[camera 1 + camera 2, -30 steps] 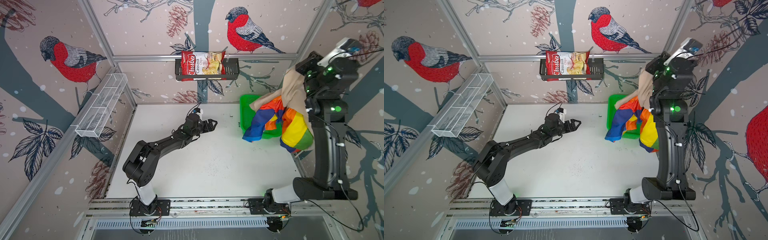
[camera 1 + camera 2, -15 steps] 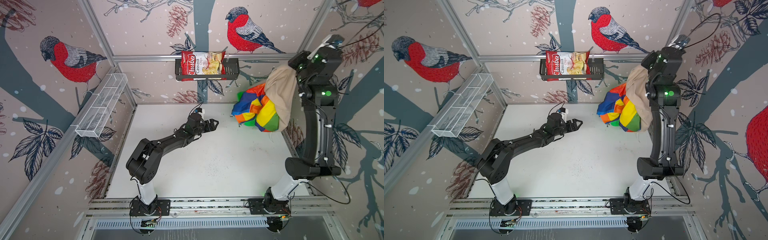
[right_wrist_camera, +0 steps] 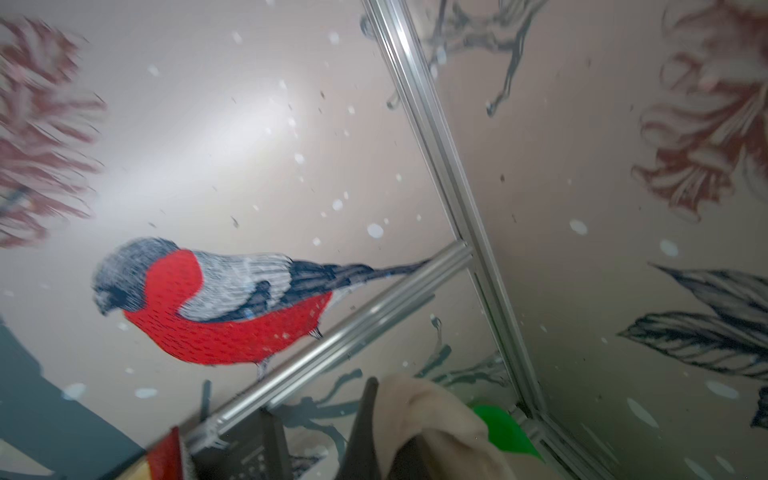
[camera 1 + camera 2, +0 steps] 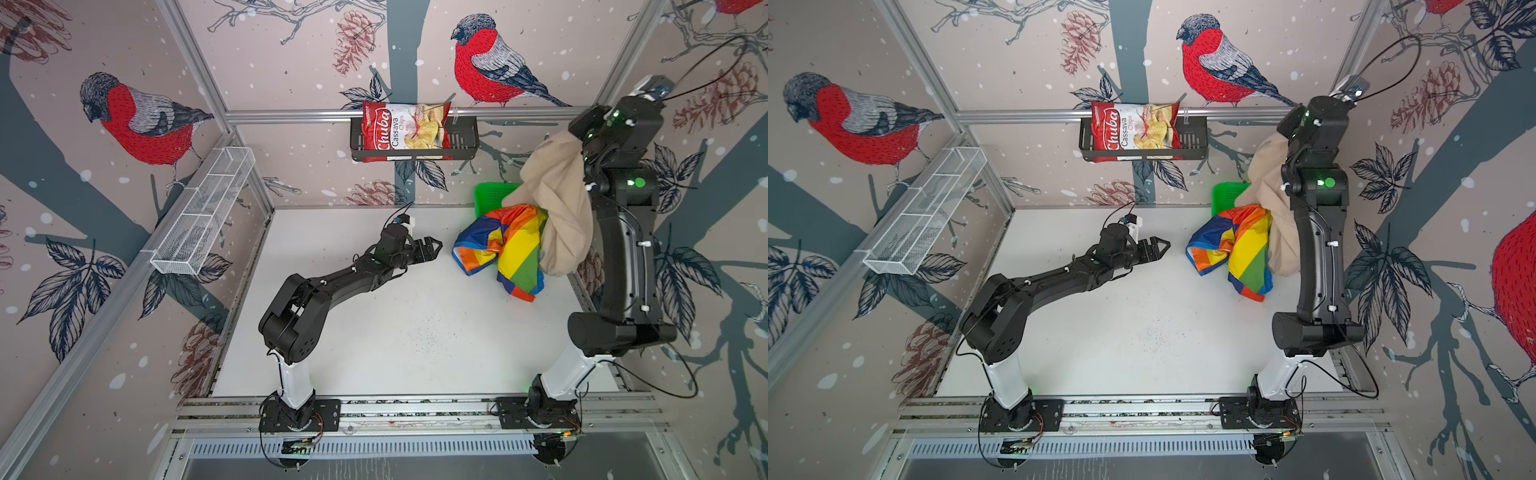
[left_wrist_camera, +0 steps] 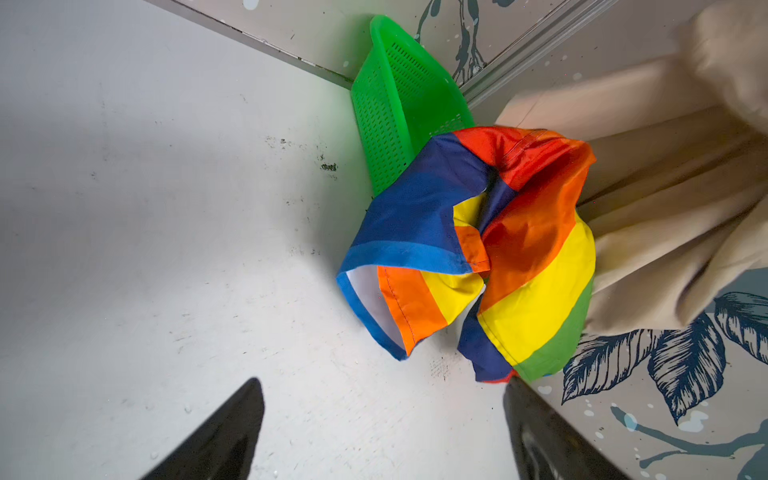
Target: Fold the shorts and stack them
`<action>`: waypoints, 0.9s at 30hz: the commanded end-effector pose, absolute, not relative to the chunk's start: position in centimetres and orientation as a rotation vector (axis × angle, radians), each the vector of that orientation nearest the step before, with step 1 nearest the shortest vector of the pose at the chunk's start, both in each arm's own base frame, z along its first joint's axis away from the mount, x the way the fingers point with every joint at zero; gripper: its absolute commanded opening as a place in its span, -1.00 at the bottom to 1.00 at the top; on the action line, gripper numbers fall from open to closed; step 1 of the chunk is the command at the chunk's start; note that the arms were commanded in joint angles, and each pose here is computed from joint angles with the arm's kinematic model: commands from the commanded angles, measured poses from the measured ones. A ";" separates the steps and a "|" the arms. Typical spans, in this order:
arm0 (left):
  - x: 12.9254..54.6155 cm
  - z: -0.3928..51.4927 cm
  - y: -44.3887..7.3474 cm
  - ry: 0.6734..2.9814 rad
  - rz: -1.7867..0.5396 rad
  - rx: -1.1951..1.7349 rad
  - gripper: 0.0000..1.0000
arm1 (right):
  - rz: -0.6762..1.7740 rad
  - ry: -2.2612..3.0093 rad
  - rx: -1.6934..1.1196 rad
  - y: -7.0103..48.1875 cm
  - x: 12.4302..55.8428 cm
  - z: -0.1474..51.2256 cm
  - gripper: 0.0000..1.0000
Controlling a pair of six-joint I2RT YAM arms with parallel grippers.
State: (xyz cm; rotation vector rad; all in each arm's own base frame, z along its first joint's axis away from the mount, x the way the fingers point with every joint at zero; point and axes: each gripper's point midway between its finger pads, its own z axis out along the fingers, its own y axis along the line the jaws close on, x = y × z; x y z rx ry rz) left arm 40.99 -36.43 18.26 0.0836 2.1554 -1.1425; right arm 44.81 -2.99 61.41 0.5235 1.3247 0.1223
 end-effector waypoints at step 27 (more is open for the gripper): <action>41.9 24.2 -23.7 2.012 -0.899 -0.177 0.87 | 0.594 1.313 -0.260 27.3 35.0 59.3 -1.00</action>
